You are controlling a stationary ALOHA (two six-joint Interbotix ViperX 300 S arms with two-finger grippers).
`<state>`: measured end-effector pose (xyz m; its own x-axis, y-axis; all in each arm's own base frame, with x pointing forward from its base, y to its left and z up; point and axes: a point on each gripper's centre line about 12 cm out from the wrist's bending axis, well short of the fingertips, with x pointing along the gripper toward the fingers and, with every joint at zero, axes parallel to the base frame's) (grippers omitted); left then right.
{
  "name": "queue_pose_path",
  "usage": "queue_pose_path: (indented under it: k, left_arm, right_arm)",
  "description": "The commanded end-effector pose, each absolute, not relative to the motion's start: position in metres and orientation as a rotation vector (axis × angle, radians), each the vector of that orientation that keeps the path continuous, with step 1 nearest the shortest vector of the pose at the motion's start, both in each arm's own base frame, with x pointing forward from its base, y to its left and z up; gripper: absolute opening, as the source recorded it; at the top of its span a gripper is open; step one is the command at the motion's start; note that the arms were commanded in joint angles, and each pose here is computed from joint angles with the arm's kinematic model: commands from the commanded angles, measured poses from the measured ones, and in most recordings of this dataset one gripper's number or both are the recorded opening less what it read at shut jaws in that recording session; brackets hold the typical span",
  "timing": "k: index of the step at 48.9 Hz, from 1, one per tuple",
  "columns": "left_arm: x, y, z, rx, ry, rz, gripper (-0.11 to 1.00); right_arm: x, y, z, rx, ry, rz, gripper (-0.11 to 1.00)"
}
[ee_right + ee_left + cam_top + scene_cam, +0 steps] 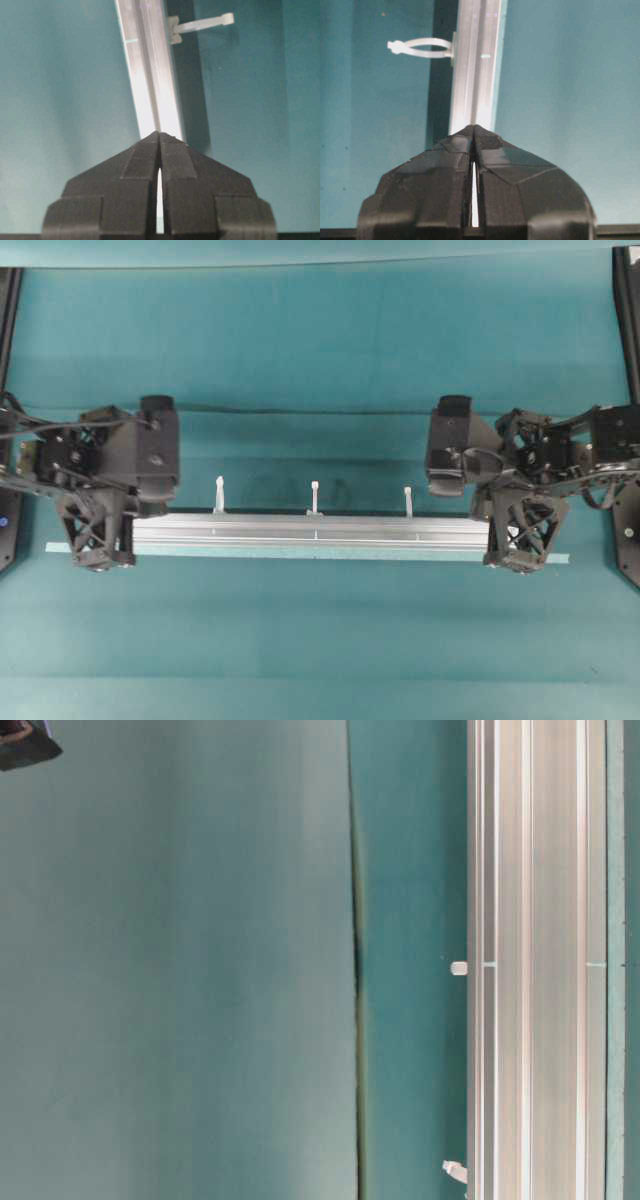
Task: Lift the large metal rail with both hands.
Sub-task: 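Lower both open grippers over the rail and close them on it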
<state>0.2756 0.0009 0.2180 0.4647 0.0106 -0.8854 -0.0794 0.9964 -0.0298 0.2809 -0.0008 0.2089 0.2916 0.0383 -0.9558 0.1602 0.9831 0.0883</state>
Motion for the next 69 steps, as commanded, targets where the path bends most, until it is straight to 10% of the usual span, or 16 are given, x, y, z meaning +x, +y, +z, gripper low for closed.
queue_pose_path:
  k: [1,20,27,37,44,69]
  left_arm:
    - [0.282,0.0,0.226,-0.06,1.05,0.048,-0.02]
    - [0.281,0.002,0.214,-0.071,1.089,0.06,0.1]
    - [0.28,0.002,0.209,-0.089,1.107,0.072,0.45]
    - [0.282,0.002,0.206,-0.1,1.102,0.078,0.97]
    - [0.286,0.002,0.197,-0.098,1.116,0.078,0.97]
    - [0.305,0.0,0.164,-0.097,1.136,0.074,0.97]
  right_arm:
    - [0.284,-0.001,0.209,0.18,1.271,-0.085,0.0]
    - [0.284,-0.002,0.203,0.18,1.278,-0.087,0.04]
    - [0.285,-0.003,0.2,0.179,1.269,-0.088,0.18]
    - [0.288,-0.006,0.19,0.172,1.253,-0.092,0.75]
    - [0.289,-0.007,0.182,0.114,1.269,-0.093,0.97]
    - [0.302,-0.001,0.159,0.1,1.302,-0.08,0.97]
